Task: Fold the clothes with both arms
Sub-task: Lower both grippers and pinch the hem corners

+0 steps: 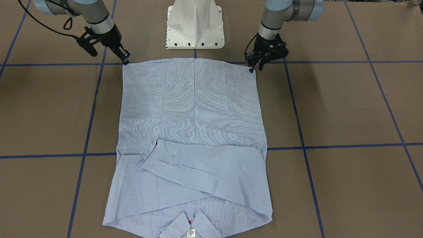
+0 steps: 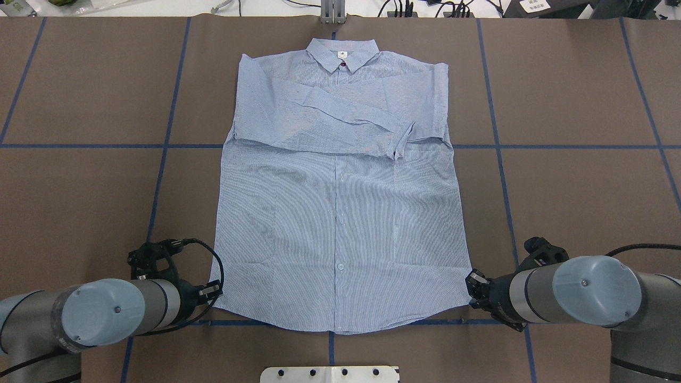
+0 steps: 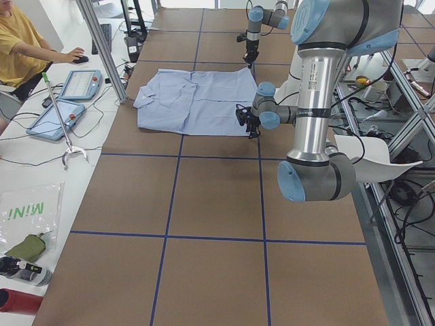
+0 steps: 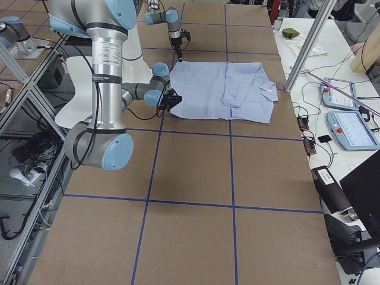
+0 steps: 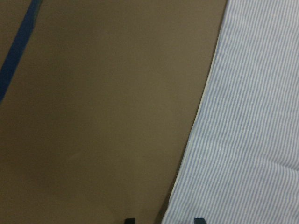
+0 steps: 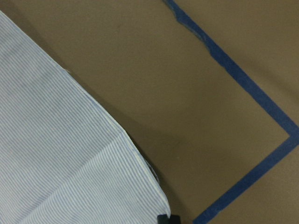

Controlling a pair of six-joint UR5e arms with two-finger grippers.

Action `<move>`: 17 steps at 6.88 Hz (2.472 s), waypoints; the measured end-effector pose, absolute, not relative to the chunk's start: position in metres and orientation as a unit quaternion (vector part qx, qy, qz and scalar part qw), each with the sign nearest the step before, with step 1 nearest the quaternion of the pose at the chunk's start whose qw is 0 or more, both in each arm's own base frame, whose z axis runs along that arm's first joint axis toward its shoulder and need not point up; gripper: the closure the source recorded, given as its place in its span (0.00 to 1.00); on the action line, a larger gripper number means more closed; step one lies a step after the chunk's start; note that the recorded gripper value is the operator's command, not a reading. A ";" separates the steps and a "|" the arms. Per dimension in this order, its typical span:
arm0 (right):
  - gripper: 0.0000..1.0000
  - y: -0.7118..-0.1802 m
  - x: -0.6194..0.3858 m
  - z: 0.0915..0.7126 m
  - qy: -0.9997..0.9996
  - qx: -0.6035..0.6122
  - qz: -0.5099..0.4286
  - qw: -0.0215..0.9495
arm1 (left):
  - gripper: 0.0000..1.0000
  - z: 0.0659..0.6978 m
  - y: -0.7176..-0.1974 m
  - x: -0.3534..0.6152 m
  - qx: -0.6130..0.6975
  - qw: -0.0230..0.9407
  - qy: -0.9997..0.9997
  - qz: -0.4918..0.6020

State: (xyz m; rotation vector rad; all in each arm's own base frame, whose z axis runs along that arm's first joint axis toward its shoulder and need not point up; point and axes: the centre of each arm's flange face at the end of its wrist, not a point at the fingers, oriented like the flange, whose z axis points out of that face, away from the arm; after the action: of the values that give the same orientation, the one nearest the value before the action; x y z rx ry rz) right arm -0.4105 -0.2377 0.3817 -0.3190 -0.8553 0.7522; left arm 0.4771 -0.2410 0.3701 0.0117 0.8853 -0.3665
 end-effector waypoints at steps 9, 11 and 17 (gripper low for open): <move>1.00 -0.239 -0.410 0.382 -0.404 -0.150 0.356 0.830 | 1.00 0.364 -0.242 0.487 0.004 0.885 0.431 -0.174; 1.00 -0.239 -0.409 0.381 -0.404 -0.150 0.356 0.829 | 1.00 0.354 -0.243 0.483 0.003 0.881 0.440 -0.174; 1.00 -0.232 -0.394 0.376 -0.407 -0.154 0.352 0.829 | 1.00 0.300 -0.231 0.432 -0.042 0.854 0.464 -0.230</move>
State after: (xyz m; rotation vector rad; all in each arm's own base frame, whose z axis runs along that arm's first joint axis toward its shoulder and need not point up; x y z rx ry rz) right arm -0.3938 -0.2321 0.3755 -0.3261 -0.8650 0.7471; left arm 0.4320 -0.2311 0.2996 -0.0886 0.9763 -0.4830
